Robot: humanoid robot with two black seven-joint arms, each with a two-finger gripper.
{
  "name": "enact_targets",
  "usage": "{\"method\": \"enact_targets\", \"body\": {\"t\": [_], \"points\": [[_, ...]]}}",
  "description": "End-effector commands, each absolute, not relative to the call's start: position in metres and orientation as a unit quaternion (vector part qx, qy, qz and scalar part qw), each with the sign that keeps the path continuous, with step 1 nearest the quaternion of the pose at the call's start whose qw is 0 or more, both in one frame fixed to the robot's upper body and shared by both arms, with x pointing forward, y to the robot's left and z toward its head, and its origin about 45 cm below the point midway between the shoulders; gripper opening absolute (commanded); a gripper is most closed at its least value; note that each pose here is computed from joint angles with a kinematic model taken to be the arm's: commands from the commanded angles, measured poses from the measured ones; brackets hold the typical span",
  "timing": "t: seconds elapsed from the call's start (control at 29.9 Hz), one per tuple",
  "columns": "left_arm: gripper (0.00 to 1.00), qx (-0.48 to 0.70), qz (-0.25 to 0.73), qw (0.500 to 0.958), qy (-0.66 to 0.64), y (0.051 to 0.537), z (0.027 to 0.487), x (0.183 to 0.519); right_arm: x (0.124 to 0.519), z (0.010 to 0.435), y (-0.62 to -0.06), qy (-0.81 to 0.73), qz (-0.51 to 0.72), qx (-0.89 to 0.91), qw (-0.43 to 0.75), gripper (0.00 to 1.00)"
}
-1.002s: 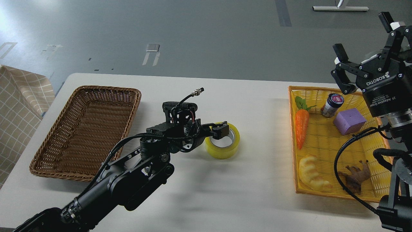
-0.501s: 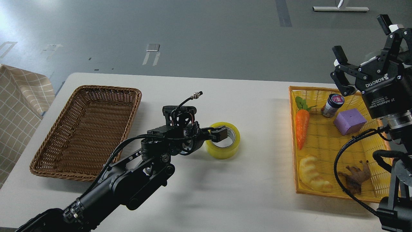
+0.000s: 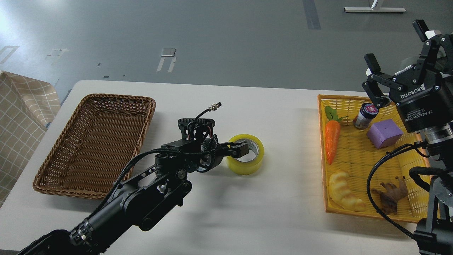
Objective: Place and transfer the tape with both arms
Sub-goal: 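Grasp the tape roll's rim with the left gripper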
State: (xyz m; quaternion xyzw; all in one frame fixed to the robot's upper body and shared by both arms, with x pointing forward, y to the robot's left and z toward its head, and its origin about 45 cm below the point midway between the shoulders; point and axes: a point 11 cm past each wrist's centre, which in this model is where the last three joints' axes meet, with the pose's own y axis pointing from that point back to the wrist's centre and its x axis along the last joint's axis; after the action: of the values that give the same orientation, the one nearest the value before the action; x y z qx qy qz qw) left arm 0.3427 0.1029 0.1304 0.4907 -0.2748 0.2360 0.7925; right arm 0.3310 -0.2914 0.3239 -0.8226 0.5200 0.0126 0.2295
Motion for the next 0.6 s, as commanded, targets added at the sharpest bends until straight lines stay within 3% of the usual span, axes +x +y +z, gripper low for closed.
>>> {"method": "enact_targets", "body": {"t": [0.0, 0.17, 0.23, 0.4, 0.47, 0.57], "points": [[0.99, 0.495, 0.233, 0.792, -0.27, 0.105, 0.125, 0.342, 0.331, 0.323, -0.291, 0.52, 0.013, -0.823, 0.229, 1.0], [0.98, 0.501, 0.23, 0.789, -0.271, 0.109, 0.122, 0.343, 0.331, 0.323, -0.292, 0.521, 0.014, -0.822, 0.229, 1.0], [0.94, 0.501, 0.23, 0.788, -0.272, 0.11, 0.123, 0.343, 0.33, 0.32, -0.292, 0.522, 0.016, -0.822, 0.226, 1.0], [0.58, 0.503, 0.229, 0.786, -0.276, 0.108, 0.123, 0.346, 0.33, 0.319, -0.293, 0.523, 0.017, -0.822, 0.225, 1.0], [0.52, 0.506, 0.221, 0.785, -0.281, 0.106, 0.122, 0.344, 0.329, 0.319, -0.293, 0.524, 0.017, -0.822, 0.225, 1.0], [0.52, 0.507, 0.205, 0.783, -0.297, 0.098, 0.123, 0.342, 0.329, 0.318, -0.293, 0.524, 0.018, -0.821, 0.225, 1.0]]}}
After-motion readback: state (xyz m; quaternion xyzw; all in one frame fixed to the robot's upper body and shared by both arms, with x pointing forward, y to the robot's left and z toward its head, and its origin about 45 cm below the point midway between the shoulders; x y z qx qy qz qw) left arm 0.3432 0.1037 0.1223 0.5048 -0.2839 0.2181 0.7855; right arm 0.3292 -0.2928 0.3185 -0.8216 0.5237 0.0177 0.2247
